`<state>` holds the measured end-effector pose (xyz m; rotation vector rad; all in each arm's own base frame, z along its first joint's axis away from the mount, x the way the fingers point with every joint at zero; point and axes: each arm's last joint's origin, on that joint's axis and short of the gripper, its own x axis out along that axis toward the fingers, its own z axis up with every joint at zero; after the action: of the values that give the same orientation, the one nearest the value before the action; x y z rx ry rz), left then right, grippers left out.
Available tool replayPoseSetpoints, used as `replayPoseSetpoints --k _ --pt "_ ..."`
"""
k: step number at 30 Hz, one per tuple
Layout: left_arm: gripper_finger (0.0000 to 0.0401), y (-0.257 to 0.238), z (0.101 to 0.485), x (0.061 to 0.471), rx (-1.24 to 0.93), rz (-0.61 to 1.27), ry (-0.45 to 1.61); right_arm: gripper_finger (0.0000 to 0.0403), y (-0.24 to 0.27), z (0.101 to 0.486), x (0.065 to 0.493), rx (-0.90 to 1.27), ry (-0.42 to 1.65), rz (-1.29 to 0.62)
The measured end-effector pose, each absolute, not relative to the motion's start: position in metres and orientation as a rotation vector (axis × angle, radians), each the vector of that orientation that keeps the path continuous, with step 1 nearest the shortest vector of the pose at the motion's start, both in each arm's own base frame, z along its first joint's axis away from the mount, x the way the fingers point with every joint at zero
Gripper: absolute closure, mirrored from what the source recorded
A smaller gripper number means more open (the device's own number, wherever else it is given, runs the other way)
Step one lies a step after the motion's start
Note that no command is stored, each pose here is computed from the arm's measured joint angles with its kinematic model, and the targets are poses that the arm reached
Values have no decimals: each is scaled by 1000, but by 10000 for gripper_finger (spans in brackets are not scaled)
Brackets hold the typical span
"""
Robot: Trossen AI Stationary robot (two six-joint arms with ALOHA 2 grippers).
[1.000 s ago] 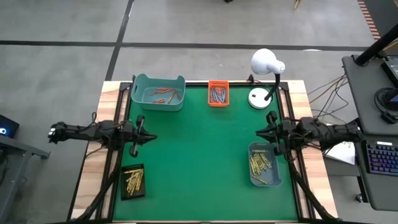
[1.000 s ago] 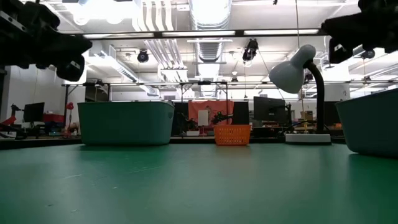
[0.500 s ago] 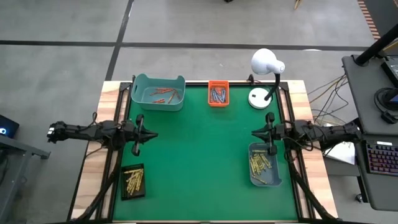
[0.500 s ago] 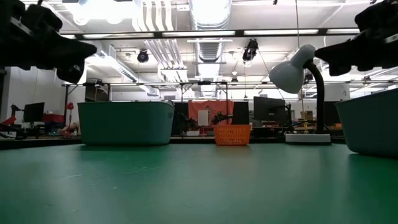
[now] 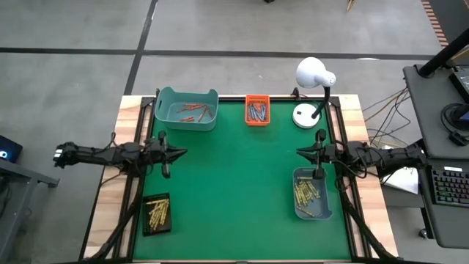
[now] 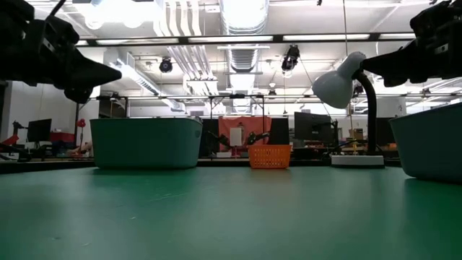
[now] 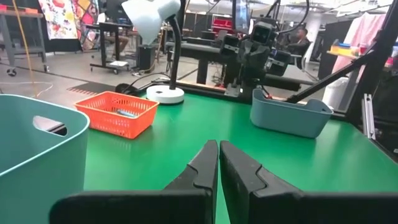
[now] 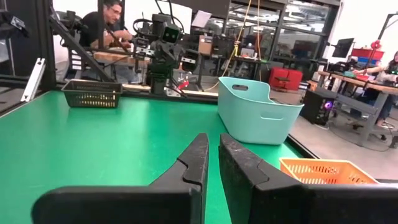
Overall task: Sort crayons
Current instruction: Return to Home Position
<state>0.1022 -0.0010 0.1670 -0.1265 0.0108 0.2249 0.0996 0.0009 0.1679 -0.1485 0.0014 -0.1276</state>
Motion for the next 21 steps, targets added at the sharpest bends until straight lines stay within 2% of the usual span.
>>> replayPoseSetpoints --k 21 --pt "401 -1 164 105 -118 228 52 374 1 168 100 -149 4 -128"
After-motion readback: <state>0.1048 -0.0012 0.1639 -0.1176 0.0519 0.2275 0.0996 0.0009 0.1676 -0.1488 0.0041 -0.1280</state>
